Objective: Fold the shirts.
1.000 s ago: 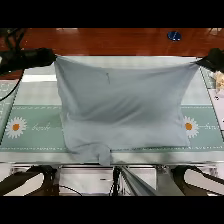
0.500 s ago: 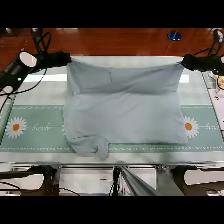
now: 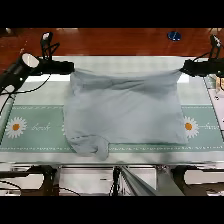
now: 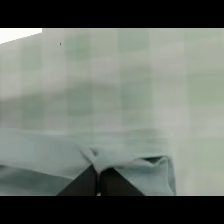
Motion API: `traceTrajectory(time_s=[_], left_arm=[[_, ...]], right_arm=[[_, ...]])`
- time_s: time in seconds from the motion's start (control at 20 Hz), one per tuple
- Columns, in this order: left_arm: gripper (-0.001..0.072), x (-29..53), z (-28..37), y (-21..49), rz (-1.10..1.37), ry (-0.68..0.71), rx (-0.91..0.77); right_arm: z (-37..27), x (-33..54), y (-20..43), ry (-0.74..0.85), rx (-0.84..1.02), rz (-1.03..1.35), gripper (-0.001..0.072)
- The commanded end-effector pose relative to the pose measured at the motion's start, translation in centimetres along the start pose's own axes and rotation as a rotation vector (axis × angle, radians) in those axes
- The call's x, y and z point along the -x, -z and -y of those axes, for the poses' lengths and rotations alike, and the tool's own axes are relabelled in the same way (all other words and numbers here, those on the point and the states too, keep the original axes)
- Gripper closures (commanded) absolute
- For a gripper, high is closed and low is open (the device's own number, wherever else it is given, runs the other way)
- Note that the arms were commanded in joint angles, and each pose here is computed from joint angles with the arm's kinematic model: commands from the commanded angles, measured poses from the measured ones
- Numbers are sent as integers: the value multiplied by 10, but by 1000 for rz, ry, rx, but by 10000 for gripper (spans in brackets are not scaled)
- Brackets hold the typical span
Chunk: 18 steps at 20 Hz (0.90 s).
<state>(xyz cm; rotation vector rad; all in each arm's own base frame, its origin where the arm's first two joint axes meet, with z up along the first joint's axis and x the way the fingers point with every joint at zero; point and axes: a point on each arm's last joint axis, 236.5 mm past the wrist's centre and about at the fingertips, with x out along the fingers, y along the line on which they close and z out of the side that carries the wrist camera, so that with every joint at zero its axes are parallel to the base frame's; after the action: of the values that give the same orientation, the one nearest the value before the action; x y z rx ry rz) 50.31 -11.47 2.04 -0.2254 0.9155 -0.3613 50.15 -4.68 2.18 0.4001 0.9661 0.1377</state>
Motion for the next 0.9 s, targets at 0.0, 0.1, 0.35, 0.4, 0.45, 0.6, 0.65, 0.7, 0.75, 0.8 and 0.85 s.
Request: traceTrajectory(time_s=[0.0, 0.1, 0.35, 0.4, 0.45, 0.6, 0.65, 0.7, 0.75, 0.8, 0.85], left_arm=[[686, 30, 17, 72, -319, 78, 46], [686, 26, 12, 91, -366, 72, 61], [686, 5, -16, 133, -467, 5, 62], [686, 3, -20, 135, -474, -5, 58], [686, -1, -23, 135, -471, -6, 66], [678, -18, -20, 134, -445, 6, 87], [643, -23, -13, 129, -423, 26, 109], [524, -25, -6, 125, -404, 52, 137], [394, -21, -3, 122, -405, 67, 147], [302, -8, -3, 123, -448, 78, 138], [302, 13, -10, 126, -504, 70, 120]], right_arm=[[17, 32, 59, 89, 0, -255, 687], [41, 32, 76, 177, -1, -314, 688], [68, 7, 97, 222, 45, -376, 687], [69, 5, 95, 224, 45, -366, 687], [68, 3, 92, 218, 41, -354, 687], [46, -4, 85, 131, -16, -313, 684], [37, -6, 82, 96, -38, -301, 678], [30, -7, 81, 67, -56, -293, 606], [23, -5, 82, 41, -58, -304, 515], [19, 6, 87, 29, -35, -348, 438], [18, 22, 88, 29, -16, -378, 410]])
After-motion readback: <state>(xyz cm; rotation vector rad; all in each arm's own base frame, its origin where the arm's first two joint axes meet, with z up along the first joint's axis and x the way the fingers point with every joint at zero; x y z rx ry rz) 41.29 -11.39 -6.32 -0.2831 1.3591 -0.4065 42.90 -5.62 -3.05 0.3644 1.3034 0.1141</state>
